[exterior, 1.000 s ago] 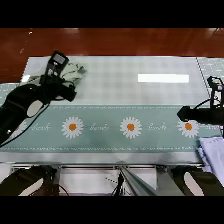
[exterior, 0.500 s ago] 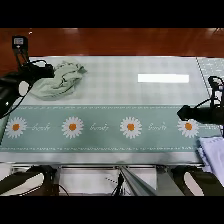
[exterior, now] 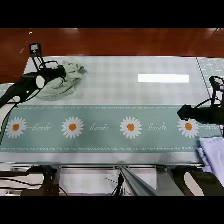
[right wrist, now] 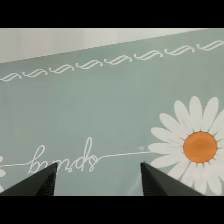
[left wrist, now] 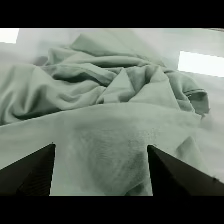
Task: Fold the shirts.
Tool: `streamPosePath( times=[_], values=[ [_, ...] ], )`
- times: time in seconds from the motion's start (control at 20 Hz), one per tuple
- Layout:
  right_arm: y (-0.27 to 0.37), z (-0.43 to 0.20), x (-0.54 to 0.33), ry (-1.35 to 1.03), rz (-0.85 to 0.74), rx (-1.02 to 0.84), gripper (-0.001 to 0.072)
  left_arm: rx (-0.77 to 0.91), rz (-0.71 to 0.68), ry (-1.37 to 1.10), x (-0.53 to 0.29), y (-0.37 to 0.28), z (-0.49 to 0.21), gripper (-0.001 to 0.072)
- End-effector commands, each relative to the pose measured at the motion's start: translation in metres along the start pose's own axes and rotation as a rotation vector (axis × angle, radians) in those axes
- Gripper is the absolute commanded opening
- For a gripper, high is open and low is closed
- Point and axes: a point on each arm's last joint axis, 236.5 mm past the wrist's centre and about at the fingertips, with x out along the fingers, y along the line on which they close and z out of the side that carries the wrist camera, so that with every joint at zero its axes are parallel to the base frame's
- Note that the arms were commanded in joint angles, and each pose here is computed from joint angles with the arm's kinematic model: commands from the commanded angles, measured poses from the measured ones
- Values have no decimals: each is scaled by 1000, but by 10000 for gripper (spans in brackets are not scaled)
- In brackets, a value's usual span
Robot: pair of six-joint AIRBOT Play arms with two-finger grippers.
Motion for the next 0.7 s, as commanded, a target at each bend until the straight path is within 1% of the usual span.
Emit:
streamPosePath(
  times=[0.0,0.15,0.2,0.25,0.35,0.4,0.55,0.65],
  values=[
    [0,0,0,1,0,13,603,-80,-13,54,20,-6,-23,720],
    [0,0,0,1,0,13,603,-103,-7,98,33,-3,-43,720],
    [0,0,0,1,0,14,603,-116,-6,107,35,-3,-47,671],
    [0,0,0,1,0,14,603,-134,-7,112,35,-3,-48,456],
    [0,0,0,0,0,14,603,-163,-10,132,34,-4,-45,120],
    [0,0,0,0,0,14,603,-163,-11,130,33,-5,-40,30],
    [0,0,0,1,0,14,603,-163,-20,140,24,-10,-16,30],
    [0,0,0,0,-1,13,603,-156,-38,145,4,-20,15,29]
  ],
)
